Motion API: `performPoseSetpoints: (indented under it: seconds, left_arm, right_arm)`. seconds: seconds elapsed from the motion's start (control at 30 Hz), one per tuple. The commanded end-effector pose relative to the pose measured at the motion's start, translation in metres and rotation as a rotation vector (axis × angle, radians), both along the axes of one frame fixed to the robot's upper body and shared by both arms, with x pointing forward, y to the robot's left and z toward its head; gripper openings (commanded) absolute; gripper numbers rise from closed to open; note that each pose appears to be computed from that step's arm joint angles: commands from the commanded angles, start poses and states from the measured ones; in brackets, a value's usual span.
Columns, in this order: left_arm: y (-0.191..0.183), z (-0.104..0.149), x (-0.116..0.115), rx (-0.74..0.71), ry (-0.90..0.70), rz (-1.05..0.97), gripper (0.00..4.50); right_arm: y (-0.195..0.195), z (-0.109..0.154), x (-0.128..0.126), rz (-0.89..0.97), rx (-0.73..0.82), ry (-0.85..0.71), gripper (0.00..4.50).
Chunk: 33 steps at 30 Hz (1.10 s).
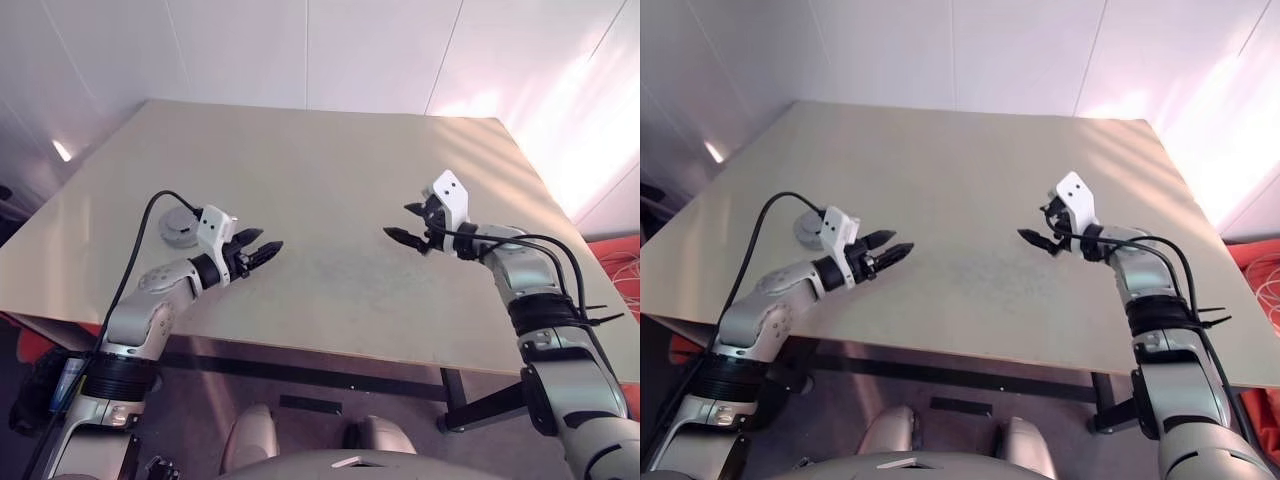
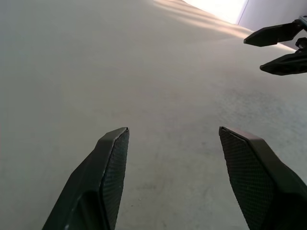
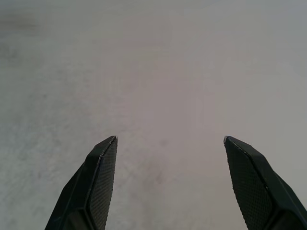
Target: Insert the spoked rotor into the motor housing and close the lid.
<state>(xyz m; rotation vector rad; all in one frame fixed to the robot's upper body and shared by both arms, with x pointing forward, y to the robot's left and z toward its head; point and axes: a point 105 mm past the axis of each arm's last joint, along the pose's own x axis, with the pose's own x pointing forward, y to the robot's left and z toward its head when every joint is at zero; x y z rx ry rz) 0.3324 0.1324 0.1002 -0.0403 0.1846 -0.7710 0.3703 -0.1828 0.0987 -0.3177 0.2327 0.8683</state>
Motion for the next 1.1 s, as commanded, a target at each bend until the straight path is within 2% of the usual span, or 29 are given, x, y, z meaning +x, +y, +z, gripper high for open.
performPoseSetpoints:
  seconds: [0.03,0.13,0.23,0.83,0.87,0.93,1.0,1.1]
  left_arm:
    - [-0.012,0.008,0.003,0.047,-0.077,-0.039,3.17]
    - [-0.026,0.016,-0.002,0.01,-0.093,-0.078,3.17]
    - [-0.029,0.017,-0.006,-0.002,-0.095,-0.101,3.17]
    - [-0.027,0.01,-0.012,-0.006,-0.078,-0.122,3.17]
    - [-0.028,0.01,-0.013,-0.016,-0.078,-0.133,3.34]
    - [-0.03,0.011,-0.017,-0.038,-0.065,-0.164,3.76]
    - [-0.031,0.011,-0.02,-0.045,-0.056,-0.182,4.39]
    - [-0.028,0.009,-0.016,-0.04,-0.049,-0.144,4.47]
  right_arm:
    - [0.029,0.023,-0.027,0.216,0.087,-0.04,4.01]
    - [0.047,0.026,-0.047,0.299,0.156,-0.031,4.01]
    - [0.054,0.028,-0.051,0.307,0.174,-0.037,4.01]
    - [0.051,0.014,-0.028,0.192,0.135,-0.007,4.01]
    - [0.051,0.014,-0.028,0.194,0.14,0.0,4.01]
    - [0.051,0.014,-0.027,0.195,0.142,0.002,4.37]
    - [0.051,0.015,-0.025,0.182,0.135,-0.016,4.5]
    - [0.05,0.015,-0.02,0.156,0.116,-0.041,4.5]
